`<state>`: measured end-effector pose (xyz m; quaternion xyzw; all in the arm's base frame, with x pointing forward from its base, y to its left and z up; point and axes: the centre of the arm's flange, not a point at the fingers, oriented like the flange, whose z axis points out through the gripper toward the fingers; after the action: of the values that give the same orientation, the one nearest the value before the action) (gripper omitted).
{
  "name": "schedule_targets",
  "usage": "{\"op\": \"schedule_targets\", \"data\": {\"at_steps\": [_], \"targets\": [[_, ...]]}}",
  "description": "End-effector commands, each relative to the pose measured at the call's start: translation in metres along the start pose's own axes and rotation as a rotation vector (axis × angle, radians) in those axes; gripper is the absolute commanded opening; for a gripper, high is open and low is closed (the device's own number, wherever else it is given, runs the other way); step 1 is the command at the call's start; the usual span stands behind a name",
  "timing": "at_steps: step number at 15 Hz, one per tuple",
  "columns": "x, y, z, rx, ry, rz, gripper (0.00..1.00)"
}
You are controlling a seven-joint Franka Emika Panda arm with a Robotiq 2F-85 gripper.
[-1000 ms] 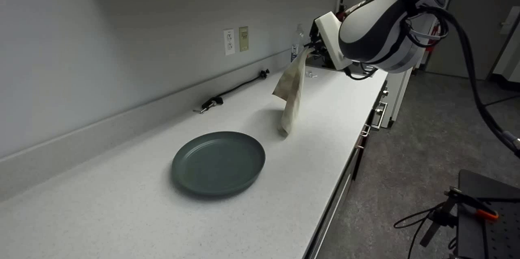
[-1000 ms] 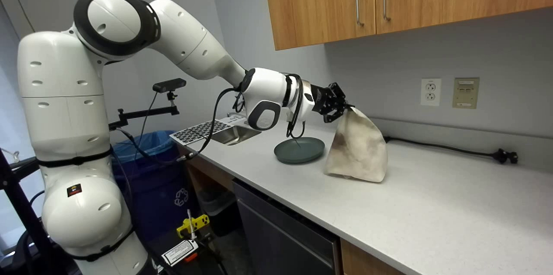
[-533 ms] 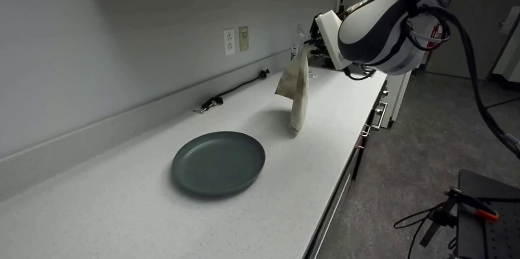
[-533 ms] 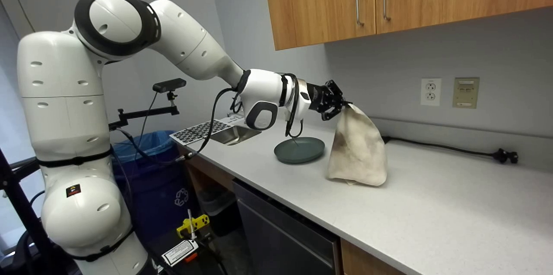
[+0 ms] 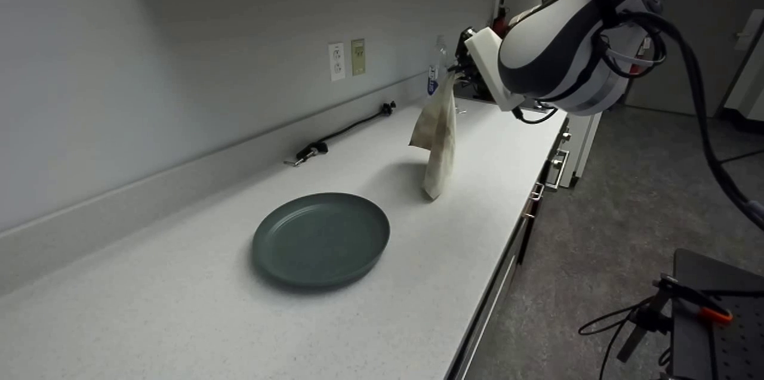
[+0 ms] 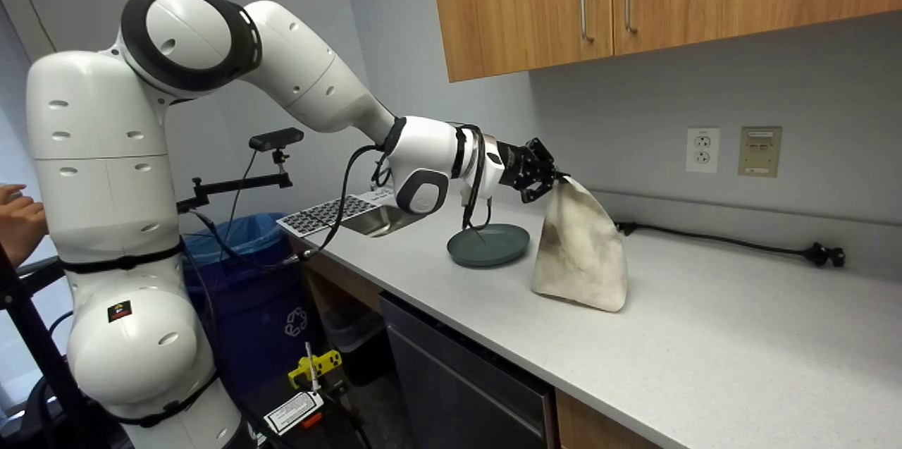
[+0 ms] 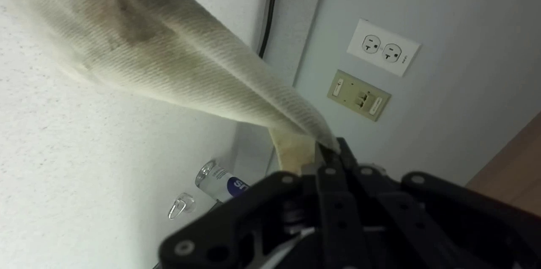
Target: Unfold the towel
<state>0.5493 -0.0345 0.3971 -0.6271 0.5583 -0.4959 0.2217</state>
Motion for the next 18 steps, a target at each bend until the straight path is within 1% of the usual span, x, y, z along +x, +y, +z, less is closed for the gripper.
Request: {"op": "schedule_targets", "data": {"at_steps": [1, 6, 9, 11, 13, 16, 18], "targets": [[0.002, -0.012, -0.010, 0.039, -0.047, -0.082, 0.00], [-0.006, -0.026, -0.011, 0.137, -0.097, -0.185, 0.00], [-0.009, -0.031, -0.011, 0.173, -0.115, -0.191, 0.00], [-0.009, -0.032, -0.011, 0.177, -0.121, -0.182, 0.00], [-0.009, -0.030, -0.011, 0.156, -0.126, -0.163, 0.00], [-0.007, -0.024, -0.012, 0.091, -0.135, -0.139, 0.00], [-0.006, -0.016, -0.012, 0.031, -0.135, -0.129, 0.00]]}}
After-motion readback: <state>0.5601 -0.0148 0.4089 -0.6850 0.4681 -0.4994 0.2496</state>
